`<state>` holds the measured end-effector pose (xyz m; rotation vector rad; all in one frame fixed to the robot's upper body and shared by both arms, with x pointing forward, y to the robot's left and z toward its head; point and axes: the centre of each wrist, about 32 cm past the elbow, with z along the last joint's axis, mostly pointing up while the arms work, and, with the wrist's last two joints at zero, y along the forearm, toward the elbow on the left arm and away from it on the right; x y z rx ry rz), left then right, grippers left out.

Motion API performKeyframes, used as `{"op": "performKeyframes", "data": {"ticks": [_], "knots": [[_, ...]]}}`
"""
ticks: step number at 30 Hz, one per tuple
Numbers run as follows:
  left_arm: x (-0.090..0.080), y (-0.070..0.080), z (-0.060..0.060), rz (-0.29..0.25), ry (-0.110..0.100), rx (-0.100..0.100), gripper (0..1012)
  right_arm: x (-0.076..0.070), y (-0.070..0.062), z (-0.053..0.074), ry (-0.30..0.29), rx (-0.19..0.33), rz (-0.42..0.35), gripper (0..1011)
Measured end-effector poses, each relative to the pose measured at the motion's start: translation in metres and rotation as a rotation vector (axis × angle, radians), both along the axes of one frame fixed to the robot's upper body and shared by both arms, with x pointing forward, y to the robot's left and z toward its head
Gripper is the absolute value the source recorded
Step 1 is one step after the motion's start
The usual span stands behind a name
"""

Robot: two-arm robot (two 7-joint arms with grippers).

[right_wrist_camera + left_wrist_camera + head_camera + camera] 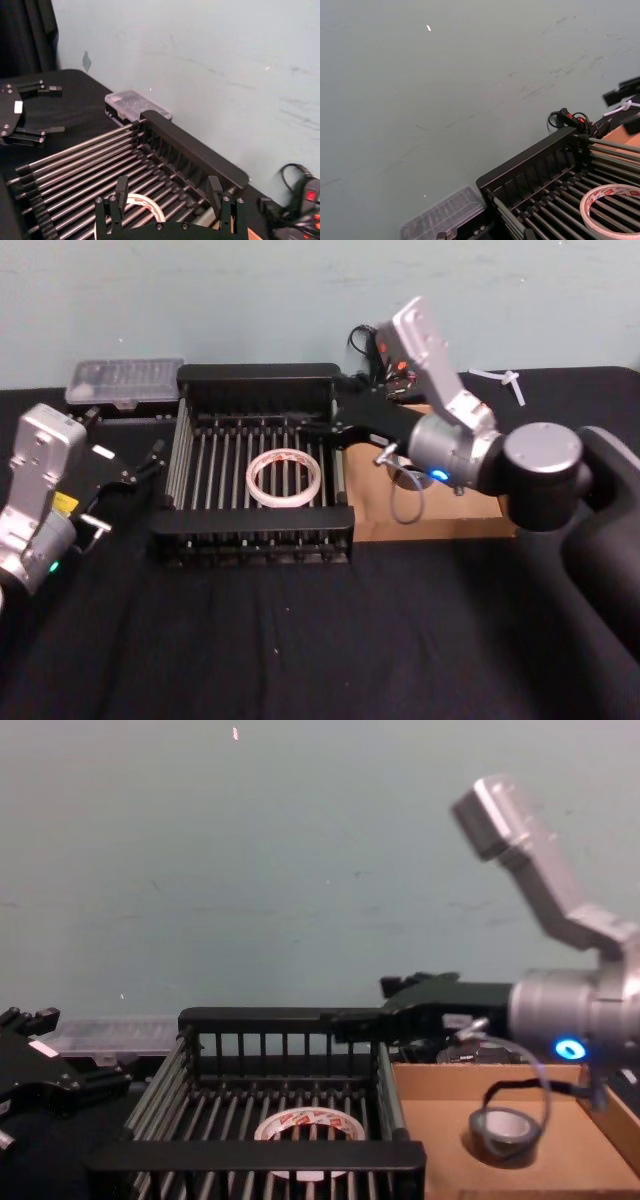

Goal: Pick up the white tape and place it into the black box , Pick up the silver tape and place it into the brown box.

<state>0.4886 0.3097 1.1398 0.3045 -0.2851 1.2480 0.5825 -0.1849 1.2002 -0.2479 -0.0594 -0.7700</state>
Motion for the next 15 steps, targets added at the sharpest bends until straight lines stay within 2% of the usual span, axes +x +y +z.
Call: {"op": "performKeyframes", "data": {"ticks": [4,9,11,15], "knots": [[0.0,0.0,0.0,0.0,0.0,0.0,1001,-0.011,-0.018,0.008,-0.021,0.031,-0.008,1002],[0.0,0.0,0.0,0.0,0.0,0.0,1001,-0.022,-0.035,0.014,-0.04,0.058,-0.02,1002],[0.0,0.0,0.0,0.0,0.0,0.0,1001,-0.032,-0.047,0.018,-0.063,0.079,-0.048,1002],[0.0,0.0,0.0,0.0,0.0,0.0,1001,-0.045,-0.06,0.02,-0.098,0.096,-0.12,1002]]}}
